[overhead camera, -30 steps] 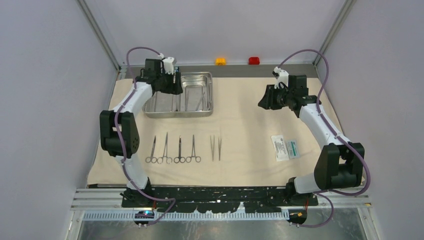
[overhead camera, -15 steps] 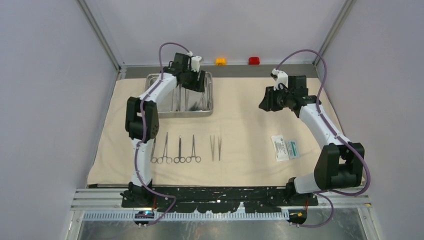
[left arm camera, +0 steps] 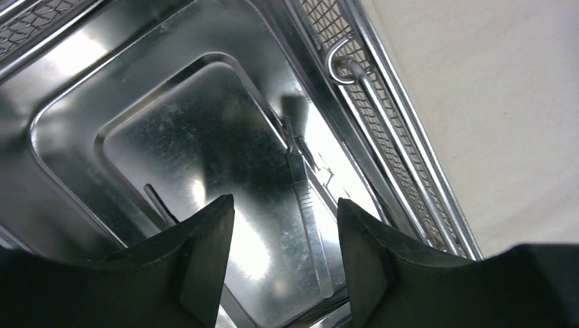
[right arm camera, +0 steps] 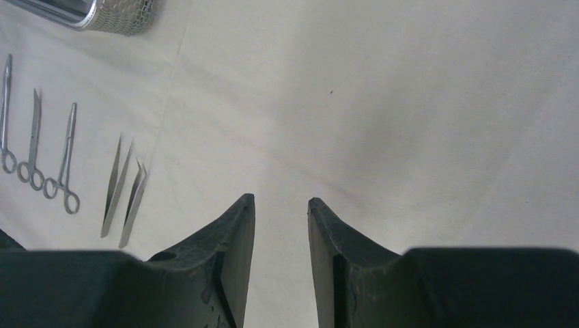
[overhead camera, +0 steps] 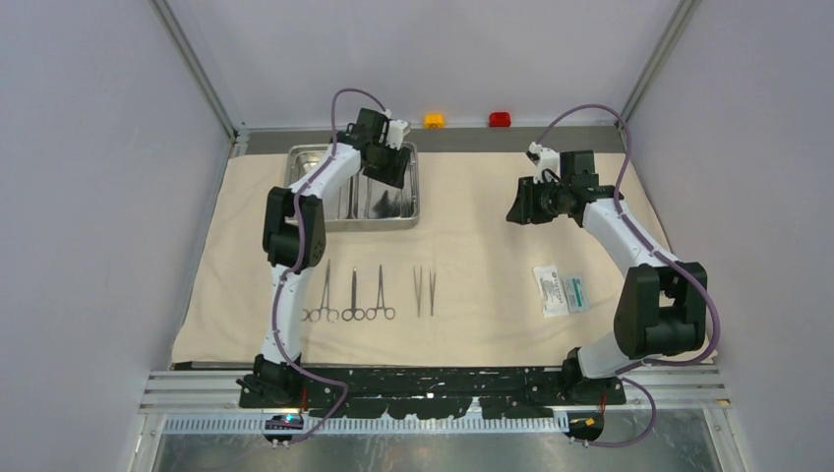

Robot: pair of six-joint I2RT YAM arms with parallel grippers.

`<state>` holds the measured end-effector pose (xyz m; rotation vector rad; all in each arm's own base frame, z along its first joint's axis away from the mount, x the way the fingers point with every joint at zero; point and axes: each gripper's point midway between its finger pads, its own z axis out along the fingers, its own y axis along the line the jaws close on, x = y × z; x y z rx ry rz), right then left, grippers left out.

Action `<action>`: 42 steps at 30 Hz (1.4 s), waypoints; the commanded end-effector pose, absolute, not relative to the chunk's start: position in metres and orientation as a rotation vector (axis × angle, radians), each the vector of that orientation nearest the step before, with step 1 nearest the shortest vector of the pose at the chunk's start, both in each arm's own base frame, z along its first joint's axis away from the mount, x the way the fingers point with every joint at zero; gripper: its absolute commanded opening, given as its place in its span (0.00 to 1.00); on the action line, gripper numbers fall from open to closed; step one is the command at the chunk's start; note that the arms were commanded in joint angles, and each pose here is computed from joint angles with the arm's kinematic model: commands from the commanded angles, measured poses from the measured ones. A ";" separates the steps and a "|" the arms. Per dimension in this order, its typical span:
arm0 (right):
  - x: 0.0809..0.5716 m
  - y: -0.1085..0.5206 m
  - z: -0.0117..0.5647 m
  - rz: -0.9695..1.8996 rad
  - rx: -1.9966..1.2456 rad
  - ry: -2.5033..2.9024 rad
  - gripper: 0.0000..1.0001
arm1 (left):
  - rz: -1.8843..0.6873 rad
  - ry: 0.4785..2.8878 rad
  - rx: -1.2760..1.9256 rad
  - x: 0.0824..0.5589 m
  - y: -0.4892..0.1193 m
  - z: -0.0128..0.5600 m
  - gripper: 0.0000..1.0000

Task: Open and lay out the surgical kit
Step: Pick up the medical item from the container.

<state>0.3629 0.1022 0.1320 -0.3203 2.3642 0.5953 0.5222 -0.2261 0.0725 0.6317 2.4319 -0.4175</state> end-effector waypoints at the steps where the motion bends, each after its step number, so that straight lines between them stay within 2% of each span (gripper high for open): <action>1: 0.372 0.106 0.146 0.617 -0.352 2.314 0.40 | -0.309 2.361 0.639 0.529 -0.210 0.104 0.58; 8: 0.372 0.106 0.143 0.624 -0.352 2.323 0.40 | -0.178 2.367 0.617 0.531 -0.187 0.108 0.56; 21: 0.370 0.103 0.136 0.635 -0.358 2.353 0.39 | -0.226 2.410 0.571 0.531 -0.181 0.107 0.55; 27: 0.360 0.104 0.149 0.651 -0.451 2.338 0.39 | -0.348 2.445 0.704 0.499 -0.189 0.114 0.60; 35: 0.359 0.103 0.141 0.653 -0.471 2.362 0.39 | -0.350 2.500 0.939 0.460 -0.177 0.107 0.64; 42: 0.358 0.105 0.139 0.671 -0.479 2.362 0.39 | -0.335 2.489 1.093 0.456 -0.177 0.090 0.64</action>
